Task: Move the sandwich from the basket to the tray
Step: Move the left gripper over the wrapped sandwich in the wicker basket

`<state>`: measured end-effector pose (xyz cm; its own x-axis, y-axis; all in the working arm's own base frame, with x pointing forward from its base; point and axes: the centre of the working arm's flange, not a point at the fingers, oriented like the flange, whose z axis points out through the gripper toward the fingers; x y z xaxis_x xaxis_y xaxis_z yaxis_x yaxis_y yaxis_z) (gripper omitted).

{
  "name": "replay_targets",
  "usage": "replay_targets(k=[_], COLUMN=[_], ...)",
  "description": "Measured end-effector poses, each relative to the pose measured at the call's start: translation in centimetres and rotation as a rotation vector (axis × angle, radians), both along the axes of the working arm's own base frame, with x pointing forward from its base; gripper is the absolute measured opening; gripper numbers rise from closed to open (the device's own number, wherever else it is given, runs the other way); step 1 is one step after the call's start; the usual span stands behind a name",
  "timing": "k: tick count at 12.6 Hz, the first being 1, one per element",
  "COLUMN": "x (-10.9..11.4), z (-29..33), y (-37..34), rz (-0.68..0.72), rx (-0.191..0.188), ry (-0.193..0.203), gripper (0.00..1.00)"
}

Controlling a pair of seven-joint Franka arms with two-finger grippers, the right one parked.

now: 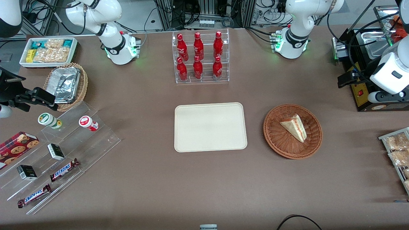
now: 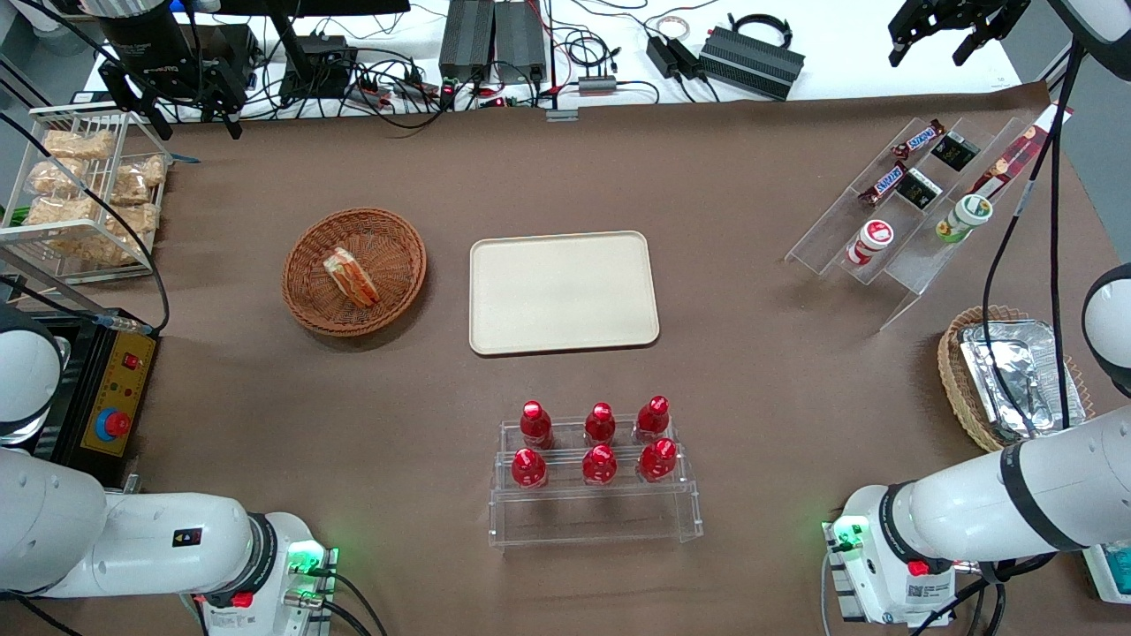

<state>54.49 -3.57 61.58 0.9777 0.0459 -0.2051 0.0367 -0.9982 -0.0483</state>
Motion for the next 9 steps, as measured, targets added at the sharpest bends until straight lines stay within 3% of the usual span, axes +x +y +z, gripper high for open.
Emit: replay_targets(k=[2,4,9], x=[0.4,0.5,1.5], z=[0.2,0.1,-6.3], y=[0.0,0.0,-1.1], rz=[-0.001,-0.001,-0.024], rx=[-0.002,-0.003,0.0], ry=[-0.033,-0.034,0.061], gripper=[1.0,1.0,1.0])
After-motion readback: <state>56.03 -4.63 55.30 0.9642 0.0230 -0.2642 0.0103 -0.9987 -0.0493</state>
